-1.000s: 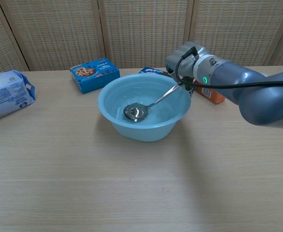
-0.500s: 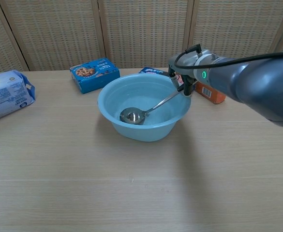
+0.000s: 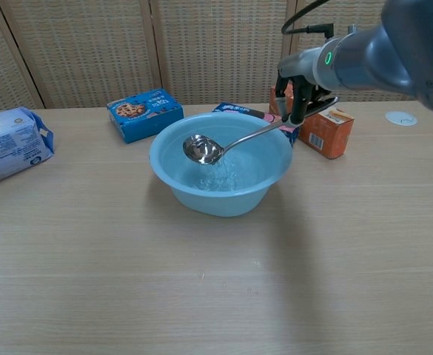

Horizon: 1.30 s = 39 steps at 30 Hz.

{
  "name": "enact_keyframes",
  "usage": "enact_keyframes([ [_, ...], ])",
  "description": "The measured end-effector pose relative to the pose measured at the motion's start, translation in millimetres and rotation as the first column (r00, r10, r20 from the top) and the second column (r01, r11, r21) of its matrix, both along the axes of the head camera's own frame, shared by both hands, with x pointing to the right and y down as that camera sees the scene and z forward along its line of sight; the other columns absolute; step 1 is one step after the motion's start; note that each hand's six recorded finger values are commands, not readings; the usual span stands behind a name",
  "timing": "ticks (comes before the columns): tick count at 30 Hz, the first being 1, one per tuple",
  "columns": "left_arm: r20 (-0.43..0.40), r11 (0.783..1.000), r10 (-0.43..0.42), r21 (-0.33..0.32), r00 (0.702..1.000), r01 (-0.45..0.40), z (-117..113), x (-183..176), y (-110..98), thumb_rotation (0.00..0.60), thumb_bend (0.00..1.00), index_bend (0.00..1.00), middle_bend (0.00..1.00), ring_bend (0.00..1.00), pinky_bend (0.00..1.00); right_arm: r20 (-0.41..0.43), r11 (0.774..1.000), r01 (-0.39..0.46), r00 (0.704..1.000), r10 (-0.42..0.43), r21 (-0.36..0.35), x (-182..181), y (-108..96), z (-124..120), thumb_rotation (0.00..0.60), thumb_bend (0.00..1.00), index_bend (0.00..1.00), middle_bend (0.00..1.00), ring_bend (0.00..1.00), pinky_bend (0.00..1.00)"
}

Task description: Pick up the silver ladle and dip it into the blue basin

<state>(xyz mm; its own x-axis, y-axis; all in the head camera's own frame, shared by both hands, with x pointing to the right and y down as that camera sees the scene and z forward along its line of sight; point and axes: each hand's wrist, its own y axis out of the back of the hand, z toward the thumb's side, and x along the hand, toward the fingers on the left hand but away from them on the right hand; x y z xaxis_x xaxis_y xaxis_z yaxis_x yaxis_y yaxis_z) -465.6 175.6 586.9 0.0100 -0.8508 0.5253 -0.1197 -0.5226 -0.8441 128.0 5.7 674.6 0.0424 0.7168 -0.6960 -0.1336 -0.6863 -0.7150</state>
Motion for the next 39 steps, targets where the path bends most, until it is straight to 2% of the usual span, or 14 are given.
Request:
enact_keyframes([
  [11, 0.004, 1.000, -0.005, -0.004, 1.000, 0.005, 2, -1, -1, 0.600, 0.00, 0.00, 0.00, 0.00, 0.00, 0.007, 0.999, -0.043, 0.999, 0.043, 0.009, 6, -17, -34, 0.600, 0.95, 0.79, 0.98, 0.91, 1.00],
  [24, 0.009, 1.000, -0.003, -0.009, 1.000, 0.003, 4, -1, -1, 0.600, 0.00, 0.00, 0.00, 0.00, 0.00, -0.128, 0.998, 0.025, 0.992, -0.018, 0.051, 12, -23, -57, 0.600, 0.95, 0.79, 0.98, 0.91, 1.00],
  [39, 0.007, 1.000, -0.004, -0.010, 1.000, 0.004, 4, -1, -1, 0.600, 0.00, 0.00, 0.00, 0.00, 0.00, -0.185, 1.000, 0.023, 0.982, -0.022, 0.003, 11, -16, -61, 0.600, 0.95, 0.79, 0.98, 0.91, 1.00],
])
